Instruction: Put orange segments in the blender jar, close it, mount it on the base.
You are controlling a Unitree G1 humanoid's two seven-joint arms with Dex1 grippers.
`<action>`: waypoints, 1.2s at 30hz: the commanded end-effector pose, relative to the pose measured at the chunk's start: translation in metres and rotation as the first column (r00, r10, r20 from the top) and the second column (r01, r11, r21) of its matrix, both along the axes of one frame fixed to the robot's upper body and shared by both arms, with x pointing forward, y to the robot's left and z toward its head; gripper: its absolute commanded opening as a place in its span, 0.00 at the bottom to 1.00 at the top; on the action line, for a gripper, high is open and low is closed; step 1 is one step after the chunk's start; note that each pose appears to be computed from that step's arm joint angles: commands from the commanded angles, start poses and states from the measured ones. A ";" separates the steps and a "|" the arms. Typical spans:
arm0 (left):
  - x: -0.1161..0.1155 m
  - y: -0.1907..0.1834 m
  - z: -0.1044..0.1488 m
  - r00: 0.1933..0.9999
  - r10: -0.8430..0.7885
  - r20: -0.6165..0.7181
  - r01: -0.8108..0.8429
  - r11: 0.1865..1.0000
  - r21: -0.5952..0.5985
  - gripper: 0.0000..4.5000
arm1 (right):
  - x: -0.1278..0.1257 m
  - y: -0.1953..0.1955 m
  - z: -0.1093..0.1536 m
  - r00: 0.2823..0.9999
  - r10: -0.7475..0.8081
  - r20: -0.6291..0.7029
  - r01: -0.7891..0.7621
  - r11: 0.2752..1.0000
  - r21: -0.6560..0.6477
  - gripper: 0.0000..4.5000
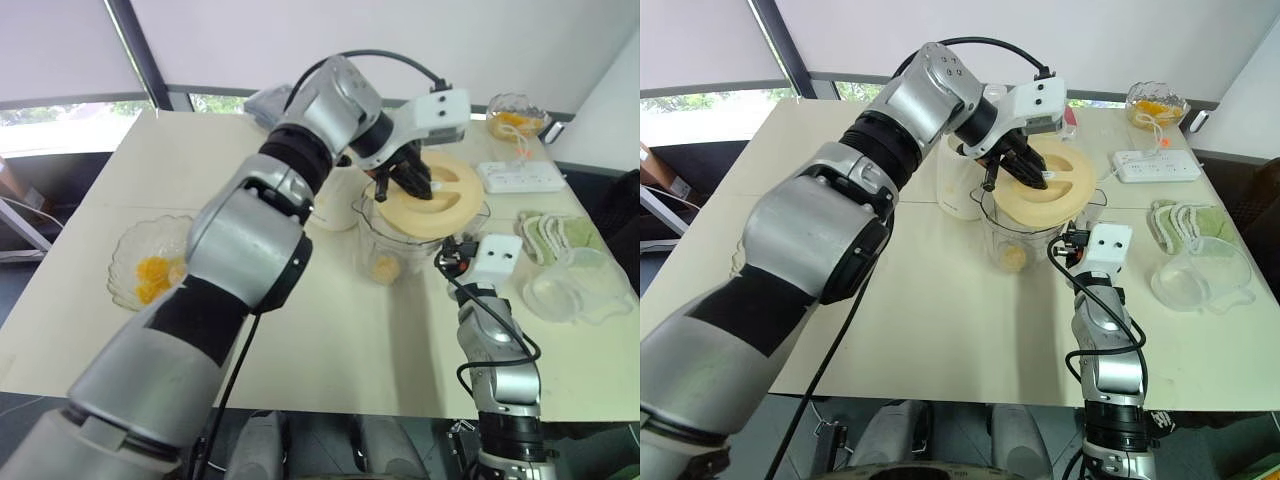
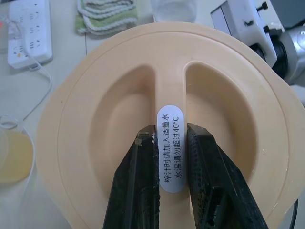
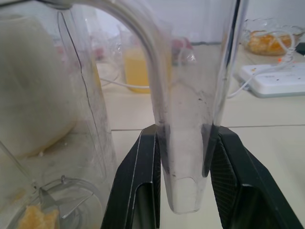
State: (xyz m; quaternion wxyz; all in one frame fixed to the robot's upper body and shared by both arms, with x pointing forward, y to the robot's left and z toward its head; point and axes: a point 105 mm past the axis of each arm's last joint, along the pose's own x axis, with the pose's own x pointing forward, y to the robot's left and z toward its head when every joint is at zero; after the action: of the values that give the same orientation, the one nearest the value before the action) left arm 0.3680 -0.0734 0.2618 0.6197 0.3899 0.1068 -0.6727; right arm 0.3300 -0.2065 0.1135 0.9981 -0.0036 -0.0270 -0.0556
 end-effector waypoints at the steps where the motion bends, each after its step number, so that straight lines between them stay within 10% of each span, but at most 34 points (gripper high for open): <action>1: 0.006 0.012 -0.006 0.999 0.017 0.029 -0.019 0.998 0.063 0.05 | -0.004 0.005 0.038 0.989 0.036 0.141 -0.032 0.999 -0.027 0.20; 36: 0.013 0.034 -0.040 0.997 -0.049 0.060 0.040 0.988 0.149 0.05 | -0.012 -0.005 0.038 0.991 0.024 0.128 -0.017 0.998 -0.057 0.20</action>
State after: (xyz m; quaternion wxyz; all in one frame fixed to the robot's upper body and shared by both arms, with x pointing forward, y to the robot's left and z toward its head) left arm 0.3673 -0.0529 0.2390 0.5601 0.4276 0.0890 -0.7039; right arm 0.3233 -0.2085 0.1132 0.9987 -0.0293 -0.0211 -0.0368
